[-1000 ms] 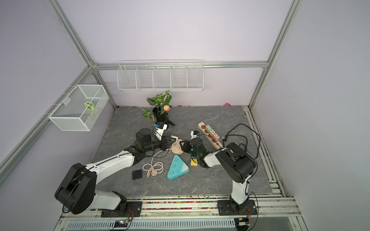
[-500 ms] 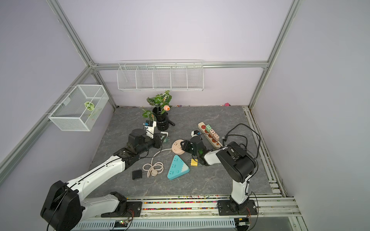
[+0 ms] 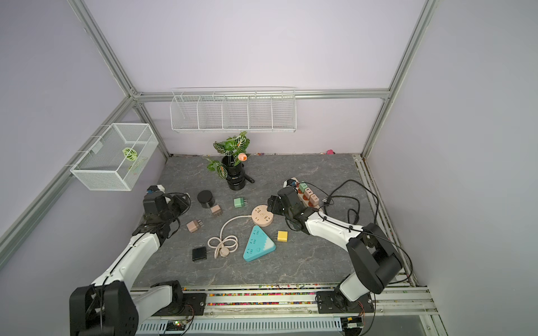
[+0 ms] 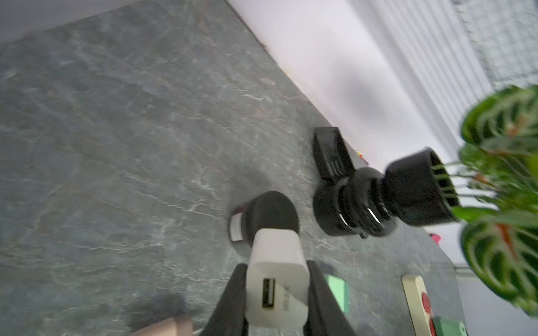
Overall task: Pull the plug off the socket
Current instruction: Place the plug at the center of the board.
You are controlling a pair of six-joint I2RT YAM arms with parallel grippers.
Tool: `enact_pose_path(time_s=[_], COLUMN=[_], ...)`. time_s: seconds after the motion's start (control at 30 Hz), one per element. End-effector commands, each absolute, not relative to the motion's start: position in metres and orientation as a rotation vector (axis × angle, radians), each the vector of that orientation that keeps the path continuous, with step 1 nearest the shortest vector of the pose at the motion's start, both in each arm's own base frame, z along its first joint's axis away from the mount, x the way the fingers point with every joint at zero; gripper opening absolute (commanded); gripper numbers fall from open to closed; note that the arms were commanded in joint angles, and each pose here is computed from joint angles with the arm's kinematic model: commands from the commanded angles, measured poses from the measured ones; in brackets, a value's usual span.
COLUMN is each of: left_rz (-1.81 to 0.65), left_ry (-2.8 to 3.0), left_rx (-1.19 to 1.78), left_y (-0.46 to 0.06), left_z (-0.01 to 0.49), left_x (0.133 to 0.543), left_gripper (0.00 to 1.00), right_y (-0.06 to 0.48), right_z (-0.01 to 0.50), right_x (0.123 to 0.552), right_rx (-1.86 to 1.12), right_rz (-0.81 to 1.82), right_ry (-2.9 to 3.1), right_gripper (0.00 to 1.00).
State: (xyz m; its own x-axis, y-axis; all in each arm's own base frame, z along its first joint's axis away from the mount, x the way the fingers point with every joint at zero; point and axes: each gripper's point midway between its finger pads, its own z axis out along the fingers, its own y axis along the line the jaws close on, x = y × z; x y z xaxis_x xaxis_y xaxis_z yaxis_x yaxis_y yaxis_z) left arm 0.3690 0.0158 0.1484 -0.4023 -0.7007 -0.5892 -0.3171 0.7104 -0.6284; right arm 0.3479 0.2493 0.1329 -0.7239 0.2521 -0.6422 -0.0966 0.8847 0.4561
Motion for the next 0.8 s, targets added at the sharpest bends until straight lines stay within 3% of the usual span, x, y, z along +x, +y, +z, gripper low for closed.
enact_pose_path(time_s=[0.0,0.2,0.4,0.53,0.77], left_rz=[-0.643,-0.643,-0.607,-0.550,-0.457], left_ry=[1.997,2.067,2.120,2.137,2.095], left_rx=[-0.835,-0.957,-1.022,-1.065,-1.082], left_y=[0.022,0.039,0.044,0.050,0.060], left_z=[0.140,0.103,0.075,0.063,0.083], left_x=[0.390,0.405,0.400,0.389,0.370], left_gripper=[0.00,0.03,0.29,0.52,0.55], right_y=[0.242,0.224,0.199,0.182,0.131], right_z=[0.145,0.179,0.204,0.215,0.215], right_x=[0.326,0.310,0.305,0.306,0.313], right_rx=[-0.030,-0.112,-0.122,-0.129,-0.079], right_rz=[0.490,0.411,0.313,0.213,-0.026], right_ry=[2.293,2.243,2.164,2.132,2.207], right_gripper=[0.88,0.90,0.89,0.88,0.88])
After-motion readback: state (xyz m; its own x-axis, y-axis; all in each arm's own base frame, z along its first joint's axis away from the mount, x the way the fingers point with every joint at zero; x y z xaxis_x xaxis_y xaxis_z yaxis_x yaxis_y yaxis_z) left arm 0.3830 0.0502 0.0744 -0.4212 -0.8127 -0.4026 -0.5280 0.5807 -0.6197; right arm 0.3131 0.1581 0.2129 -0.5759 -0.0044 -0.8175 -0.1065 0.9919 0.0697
